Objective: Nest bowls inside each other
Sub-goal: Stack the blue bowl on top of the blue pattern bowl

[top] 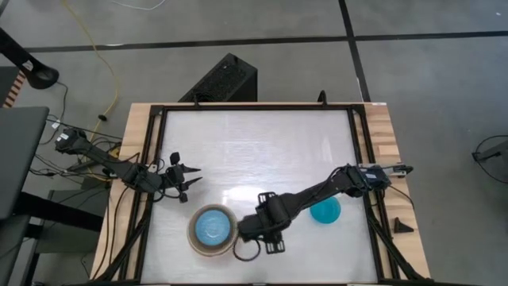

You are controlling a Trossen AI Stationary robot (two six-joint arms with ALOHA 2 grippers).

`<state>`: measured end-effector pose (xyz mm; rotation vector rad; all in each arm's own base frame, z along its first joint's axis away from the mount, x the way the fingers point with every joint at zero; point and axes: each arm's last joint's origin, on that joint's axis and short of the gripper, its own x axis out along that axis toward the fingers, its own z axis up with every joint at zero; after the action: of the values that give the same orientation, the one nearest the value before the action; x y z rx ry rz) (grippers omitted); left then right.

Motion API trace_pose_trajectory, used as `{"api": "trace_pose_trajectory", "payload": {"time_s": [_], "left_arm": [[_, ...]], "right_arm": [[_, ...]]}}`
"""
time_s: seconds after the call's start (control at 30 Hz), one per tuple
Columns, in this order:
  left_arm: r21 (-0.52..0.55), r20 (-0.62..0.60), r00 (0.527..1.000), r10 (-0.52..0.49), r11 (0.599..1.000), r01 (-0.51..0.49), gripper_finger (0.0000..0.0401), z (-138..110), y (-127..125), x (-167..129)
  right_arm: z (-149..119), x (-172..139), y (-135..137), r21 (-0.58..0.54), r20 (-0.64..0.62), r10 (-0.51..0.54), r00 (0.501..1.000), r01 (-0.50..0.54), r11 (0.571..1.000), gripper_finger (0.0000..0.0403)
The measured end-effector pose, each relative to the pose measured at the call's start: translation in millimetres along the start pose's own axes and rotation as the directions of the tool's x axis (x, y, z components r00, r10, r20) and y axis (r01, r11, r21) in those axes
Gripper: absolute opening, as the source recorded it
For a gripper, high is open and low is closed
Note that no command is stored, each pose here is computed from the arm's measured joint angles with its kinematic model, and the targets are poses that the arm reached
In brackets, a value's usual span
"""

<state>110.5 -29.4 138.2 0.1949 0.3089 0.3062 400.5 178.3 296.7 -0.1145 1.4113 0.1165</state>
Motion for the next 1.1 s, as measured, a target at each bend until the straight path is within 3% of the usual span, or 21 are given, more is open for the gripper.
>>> {"api": "trace_pose_trajectory", "payload": {"time_s": [0.3,0.57,0.67,0.83,0.97,1.1], "left_arm": [[-0.001,0.001,1.000,0.000,1.000,0.000,0.0125,0,0,0],[0.000,0.000,1.000,0.000,1.000,0.000,0.0125,0,0,0],[0.001,-0.001,1.000,0.000,1.000,0.000,0.0125,0,0,0],[0.001,-0.001,1.000,0.001,1.000,-0.001,0.0125,0,0,0],[0.002,-0.001,1.000,0.001,1.000,-0.001,0.0125,0,0,0],[0.002,-0.002,1.000,0.001,1.000,-0.001,0.0125,0,0,0]], "right_arm": [[-28,-3,33,-0.005,-0.081,-0.016,0.997,0.016,1.000,0.0244],[-95,2,31,0.217,-0.186,-0.083,0.979,0.124,0.968,0.0244],[-122,12,23,0.368,-0.171,-0.070,0.983,0.129,0.921,0.0244],[-152,35,8,0.621,-0.100,0.010,0.995,0.055,0.782,0.0244],[-167,56,0,0.710,-0.079,0.021,0.997,0.041,0.703,0.0244],[-176,72,-8,0.755,-0.131,0.004,0.991,0.097,0.649,0.0244]]}}
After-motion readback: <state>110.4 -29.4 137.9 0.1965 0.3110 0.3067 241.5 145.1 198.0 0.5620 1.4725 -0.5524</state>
